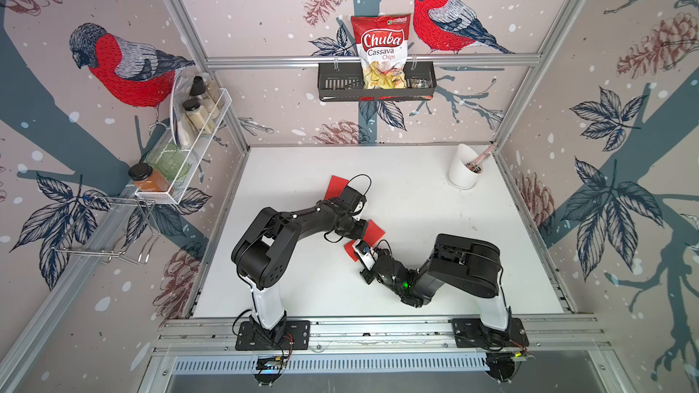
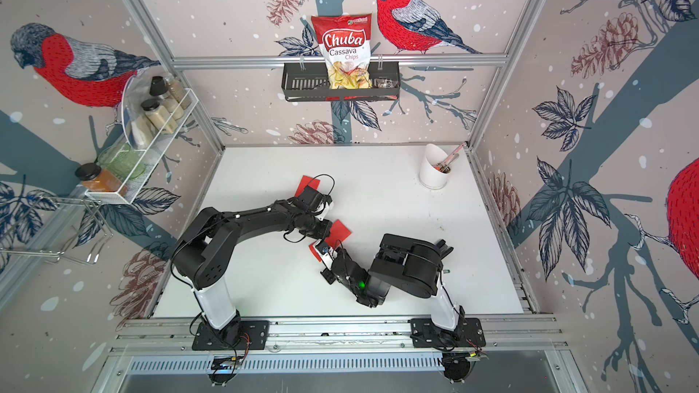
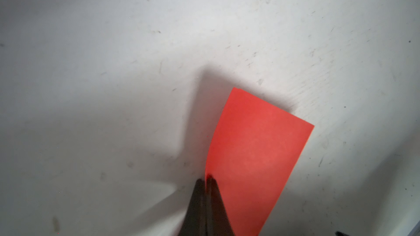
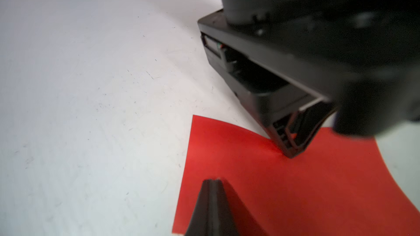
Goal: Fold the square paper along the opposite sides
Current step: Smooth out the paper at the center of the board.
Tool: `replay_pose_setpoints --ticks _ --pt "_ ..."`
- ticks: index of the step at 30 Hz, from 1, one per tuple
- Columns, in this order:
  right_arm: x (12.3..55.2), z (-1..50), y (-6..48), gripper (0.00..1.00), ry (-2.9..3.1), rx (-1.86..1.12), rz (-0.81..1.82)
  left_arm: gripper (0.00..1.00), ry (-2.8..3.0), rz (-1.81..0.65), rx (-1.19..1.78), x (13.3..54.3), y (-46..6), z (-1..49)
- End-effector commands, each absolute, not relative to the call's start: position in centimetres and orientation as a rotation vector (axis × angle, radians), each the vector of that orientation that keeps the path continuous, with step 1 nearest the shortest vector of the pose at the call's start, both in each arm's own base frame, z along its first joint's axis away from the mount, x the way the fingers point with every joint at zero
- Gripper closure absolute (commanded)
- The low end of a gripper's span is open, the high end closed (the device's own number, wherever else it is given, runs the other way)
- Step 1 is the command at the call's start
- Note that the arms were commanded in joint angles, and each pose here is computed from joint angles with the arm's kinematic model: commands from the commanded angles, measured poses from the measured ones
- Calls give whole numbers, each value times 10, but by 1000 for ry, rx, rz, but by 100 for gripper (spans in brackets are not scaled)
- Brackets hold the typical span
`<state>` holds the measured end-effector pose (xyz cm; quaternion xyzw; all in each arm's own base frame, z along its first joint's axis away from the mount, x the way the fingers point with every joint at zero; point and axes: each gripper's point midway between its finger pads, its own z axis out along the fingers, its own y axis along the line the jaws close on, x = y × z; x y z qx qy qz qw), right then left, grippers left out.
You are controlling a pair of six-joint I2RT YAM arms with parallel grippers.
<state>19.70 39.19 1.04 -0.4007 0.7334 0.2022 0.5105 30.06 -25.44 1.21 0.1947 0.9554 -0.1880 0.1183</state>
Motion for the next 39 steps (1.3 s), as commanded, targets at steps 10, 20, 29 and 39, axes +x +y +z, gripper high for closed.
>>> replay_pose_setpoints --ticks 10,20,29,39 --pt "142 -59 370 100 1904 -1294 335 100 2936 -237 523 287 -208 -14" --pt "185 64 349 100 1753 -915 480 100 2935 -259 469 283 -207 -10" --pt "293 83 305 100 1893 -464 382 100 2865 -338 137 268 -189 0" --pt "285 50 371 100 1919 -611 520 100 2825 -435 -21 268 -194 -1"
